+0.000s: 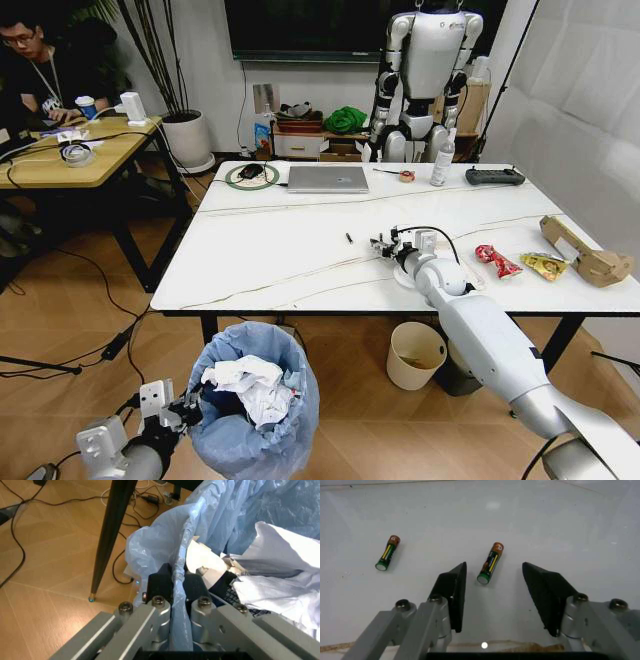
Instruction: Pick up the trash bin and place the trash from the table into it.
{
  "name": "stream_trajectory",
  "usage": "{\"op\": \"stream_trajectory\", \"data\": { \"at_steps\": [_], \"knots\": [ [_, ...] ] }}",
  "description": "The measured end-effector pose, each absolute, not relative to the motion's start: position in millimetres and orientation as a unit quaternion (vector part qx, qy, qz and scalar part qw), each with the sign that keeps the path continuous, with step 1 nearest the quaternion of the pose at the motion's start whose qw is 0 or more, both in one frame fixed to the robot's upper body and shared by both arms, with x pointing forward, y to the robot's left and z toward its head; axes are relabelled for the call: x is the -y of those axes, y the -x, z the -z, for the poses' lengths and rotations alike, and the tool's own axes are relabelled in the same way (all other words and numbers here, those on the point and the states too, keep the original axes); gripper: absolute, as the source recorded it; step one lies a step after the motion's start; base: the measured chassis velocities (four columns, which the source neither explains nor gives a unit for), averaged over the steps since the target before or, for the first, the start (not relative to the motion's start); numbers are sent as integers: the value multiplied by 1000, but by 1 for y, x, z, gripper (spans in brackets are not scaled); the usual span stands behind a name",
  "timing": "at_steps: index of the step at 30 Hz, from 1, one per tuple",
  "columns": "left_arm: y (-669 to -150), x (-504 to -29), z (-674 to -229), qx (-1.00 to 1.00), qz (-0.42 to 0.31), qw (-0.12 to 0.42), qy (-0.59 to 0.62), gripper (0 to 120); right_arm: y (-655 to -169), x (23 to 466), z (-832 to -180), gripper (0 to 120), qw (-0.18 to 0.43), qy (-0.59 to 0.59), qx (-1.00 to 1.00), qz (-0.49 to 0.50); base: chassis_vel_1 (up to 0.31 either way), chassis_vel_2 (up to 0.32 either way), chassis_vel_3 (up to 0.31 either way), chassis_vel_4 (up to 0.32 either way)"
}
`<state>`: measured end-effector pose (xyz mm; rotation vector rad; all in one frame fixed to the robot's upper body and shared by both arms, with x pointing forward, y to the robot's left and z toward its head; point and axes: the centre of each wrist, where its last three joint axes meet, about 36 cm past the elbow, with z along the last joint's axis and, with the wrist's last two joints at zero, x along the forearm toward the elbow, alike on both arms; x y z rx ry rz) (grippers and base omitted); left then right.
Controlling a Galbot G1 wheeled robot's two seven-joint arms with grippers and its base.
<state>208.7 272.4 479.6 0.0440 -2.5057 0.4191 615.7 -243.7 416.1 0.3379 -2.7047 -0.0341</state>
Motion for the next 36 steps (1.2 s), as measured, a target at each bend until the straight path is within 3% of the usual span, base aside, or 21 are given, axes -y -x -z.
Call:
{"op": "stream_trajectory", "data": {
  "at_steps": [11,22,29,36],
  "knots": [
    [-210,-273,-479,943,-156,295,-16,0,-608,248,-415,1,206,-124,971,2,0,0,0,0],
    [-210,-273,-480,943,-155,294,-14,0,-609,240,-423,0,196,-134,971,5,0,0,0,0],
    [-209,-266,-478,940,-161,302,-4,0,-590,252,-468,0,120,-174,977,28,0,0,0,0],
    [-213,-263,-481,938,-167,303,11,0,-524,241,-513,0,13,-358,932,45,0,0,0,0]
  ]
}}
